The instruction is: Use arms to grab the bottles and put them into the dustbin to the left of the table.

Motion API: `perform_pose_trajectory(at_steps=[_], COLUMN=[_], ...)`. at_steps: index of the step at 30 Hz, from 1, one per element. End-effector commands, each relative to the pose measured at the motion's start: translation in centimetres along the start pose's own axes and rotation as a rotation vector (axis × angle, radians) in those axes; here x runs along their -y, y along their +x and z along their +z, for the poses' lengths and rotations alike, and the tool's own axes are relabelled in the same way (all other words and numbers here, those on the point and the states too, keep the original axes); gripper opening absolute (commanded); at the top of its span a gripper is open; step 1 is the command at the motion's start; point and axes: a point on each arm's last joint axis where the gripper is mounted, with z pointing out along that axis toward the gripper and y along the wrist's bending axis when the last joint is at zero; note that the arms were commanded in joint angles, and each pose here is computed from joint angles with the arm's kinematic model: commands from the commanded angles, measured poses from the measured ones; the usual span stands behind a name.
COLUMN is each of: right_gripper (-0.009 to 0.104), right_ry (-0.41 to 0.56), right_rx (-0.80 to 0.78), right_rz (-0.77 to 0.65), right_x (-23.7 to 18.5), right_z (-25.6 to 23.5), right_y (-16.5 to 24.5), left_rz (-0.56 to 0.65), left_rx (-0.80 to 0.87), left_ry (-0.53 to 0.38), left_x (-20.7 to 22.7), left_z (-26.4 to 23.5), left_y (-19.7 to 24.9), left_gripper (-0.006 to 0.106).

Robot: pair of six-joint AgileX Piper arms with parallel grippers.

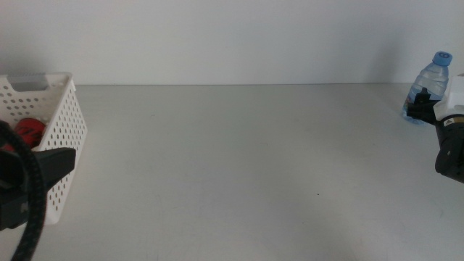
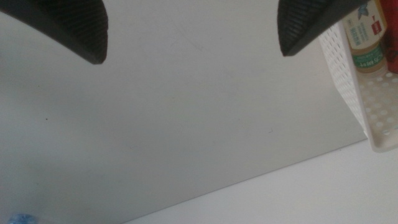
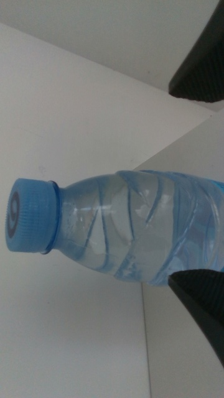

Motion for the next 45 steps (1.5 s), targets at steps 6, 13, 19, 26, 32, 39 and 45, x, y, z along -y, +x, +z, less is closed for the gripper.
perform_pose_trajectory(at_steps=[6,13,19,26,32,39,45], right_gripper=[0.075,0.075,0.075,0.074,0.009,-0.001,-0.001], right_ry=[0.022,-0.004,-0.005,-0.01,-0.076,-0.321,-0.696], right_rx=[0.147,0.141,0.15,0.174,0.101,0.225,0.357], right_rz=[0.014,0.036,0.038,0.045,-0.013,-0.007,-0.011], right_x=[0.1,-0.6,-1.2,-2.1,-3.3,-8.3,-15.7], right_z=[1.3,2.7,4.3,6.8,7.1,3.9,-1.4], right_y=[-3.0,-2.4,-1.8,-2.0,-2.5,-8.8,-14.4], left_rz=[-0.01,-0.01,-0.01,-0.01,-0.01,-0.01,-0.01], left_rx=[0.1,0.1,0.1,0.1,0.099,0.099,0.099], left_ry=[0.006,0.006,0.006,0.006,0.006,0.006,0.006], left_x=[0.0,0.0,0.0,0.0,0.0,0.0,0.0], left_z=[-0.5,-0.5,-0.5,-0.5,-0.5,-0.5,-0.5], left_y=[-1.3,-1.3,-1.3,-1.3,-1.3,-1.3,-1.3], left_gripper=[0.093,0.093,0.093,0.093,0.093,0.093,0.093])
